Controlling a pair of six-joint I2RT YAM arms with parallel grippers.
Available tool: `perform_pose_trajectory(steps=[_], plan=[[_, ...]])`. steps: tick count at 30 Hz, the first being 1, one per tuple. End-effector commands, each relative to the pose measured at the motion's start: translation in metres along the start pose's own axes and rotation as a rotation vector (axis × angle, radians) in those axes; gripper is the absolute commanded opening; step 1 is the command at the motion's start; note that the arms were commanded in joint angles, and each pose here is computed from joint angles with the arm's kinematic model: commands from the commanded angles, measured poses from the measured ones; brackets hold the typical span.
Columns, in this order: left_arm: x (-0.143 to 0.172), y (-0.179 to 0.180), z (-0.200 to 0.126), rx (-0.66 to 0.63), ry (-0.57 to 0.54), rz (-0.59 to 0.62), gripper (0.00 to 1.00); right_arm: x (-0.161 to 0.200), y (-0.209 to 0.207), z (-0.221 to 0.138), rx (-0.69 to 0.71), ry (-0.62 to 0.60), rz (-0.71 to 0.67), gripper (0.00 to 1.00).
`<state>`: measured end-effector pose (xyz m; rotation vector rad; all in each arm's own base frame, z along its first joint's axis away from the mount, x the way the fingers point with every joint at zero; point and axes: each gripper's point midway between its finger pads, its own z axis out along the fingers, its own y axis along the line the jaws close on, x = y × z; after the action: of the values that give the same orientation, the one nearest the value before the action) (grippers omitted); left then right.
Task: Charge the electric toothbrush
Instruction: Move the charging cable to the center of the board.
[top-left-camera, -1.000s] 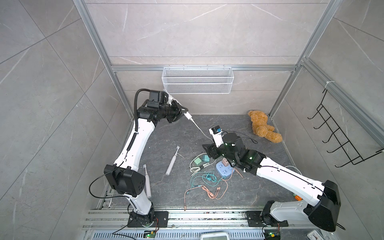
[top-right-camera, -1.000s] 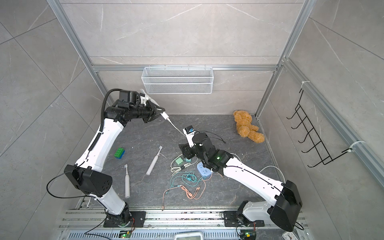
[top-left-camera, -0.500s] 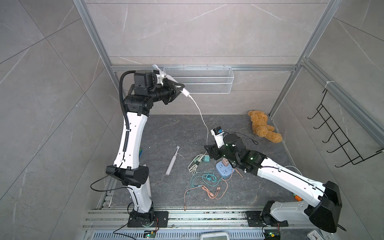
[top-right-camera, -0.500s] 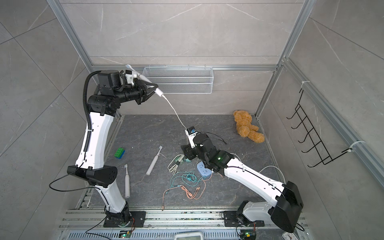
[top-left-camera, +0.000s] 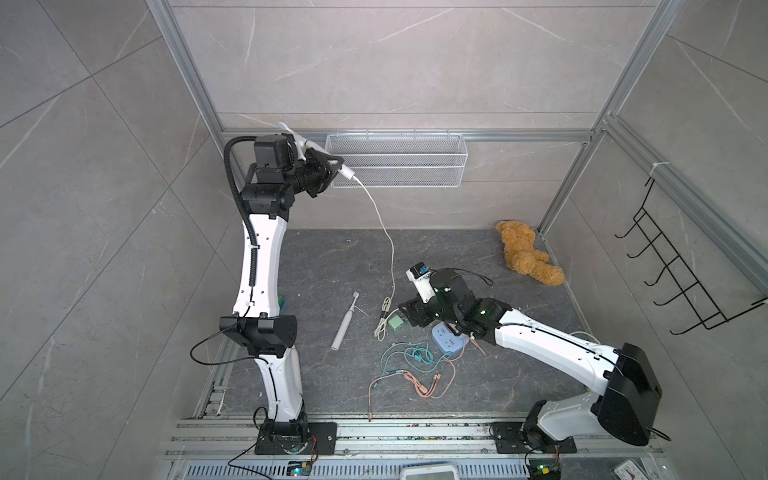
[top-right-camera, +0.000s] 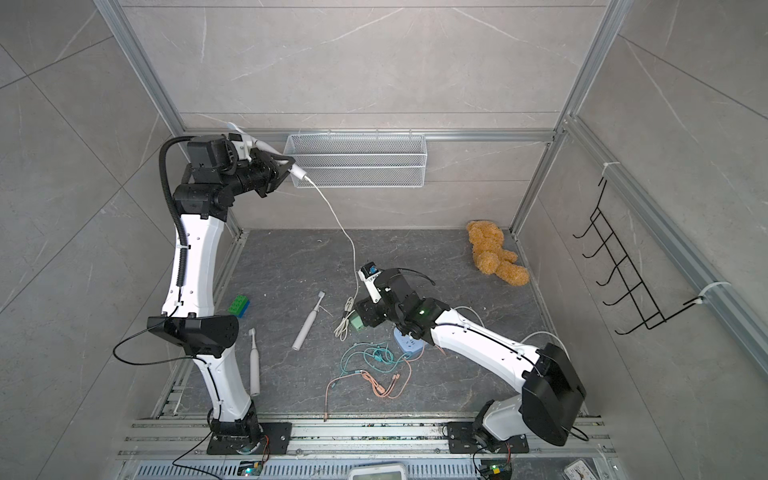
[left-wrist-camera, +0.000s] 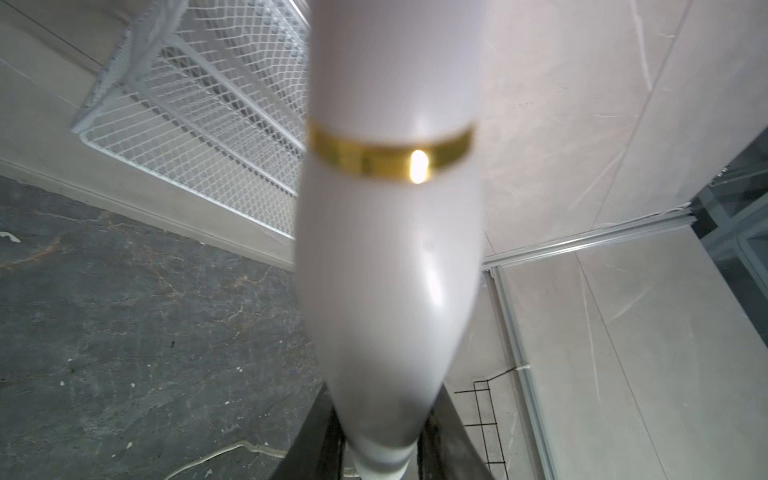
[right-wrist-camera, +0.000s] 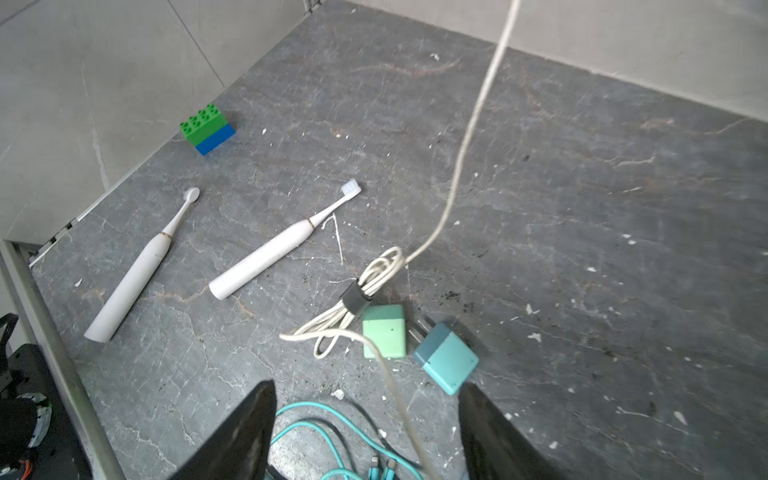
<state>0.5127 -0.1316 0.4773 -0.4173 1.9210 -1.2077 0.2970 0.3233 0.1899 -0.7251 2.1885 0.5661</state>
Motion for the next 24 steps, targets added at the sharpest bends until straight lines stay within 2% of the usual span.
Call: perform_pose_trajectory(steps=[1,3,7,11,15,20,24], plan=[[-0.027,-0.032,-0.020,0.080,-0.115,0.122,0.00,0.013,0.015,0.026,-0.097,0.072,0.047,0.75],[-0.029,-0.033,-0.022,0.082,-0.122,0.118,0.00,0.014,0.021,0.043,-0.140,0.065,0.074,0.78],[-0.015,-0.015,-0.011,0.062,-0.055,0.066,0.00,0.017,0.018,0.079,-0.121,0.097,0.089,0.79],[0.000,0.013,-0.012,0.024,-0.060,0.025,0.00,0.018,-0.007,0.108,0.016,0.088,0.085,0.78],[0.016,0.043,-0.014,-0.030,-0.068,-0.022,0.00,0.007,-0.033,0.123,0.119,0.050,0.095,0.76],[0.044,0.087,-0.002,-0.097,-0.009,-0.121,0.00,-0.002,-0.069,0.142,0.178,0.047,0.133,0.75],[0.081,0.131,0.005,-0.175,0.057,-0.163,0.00,0.002,-0.103,0.150,0.279,0.071,0.132,0.74]])
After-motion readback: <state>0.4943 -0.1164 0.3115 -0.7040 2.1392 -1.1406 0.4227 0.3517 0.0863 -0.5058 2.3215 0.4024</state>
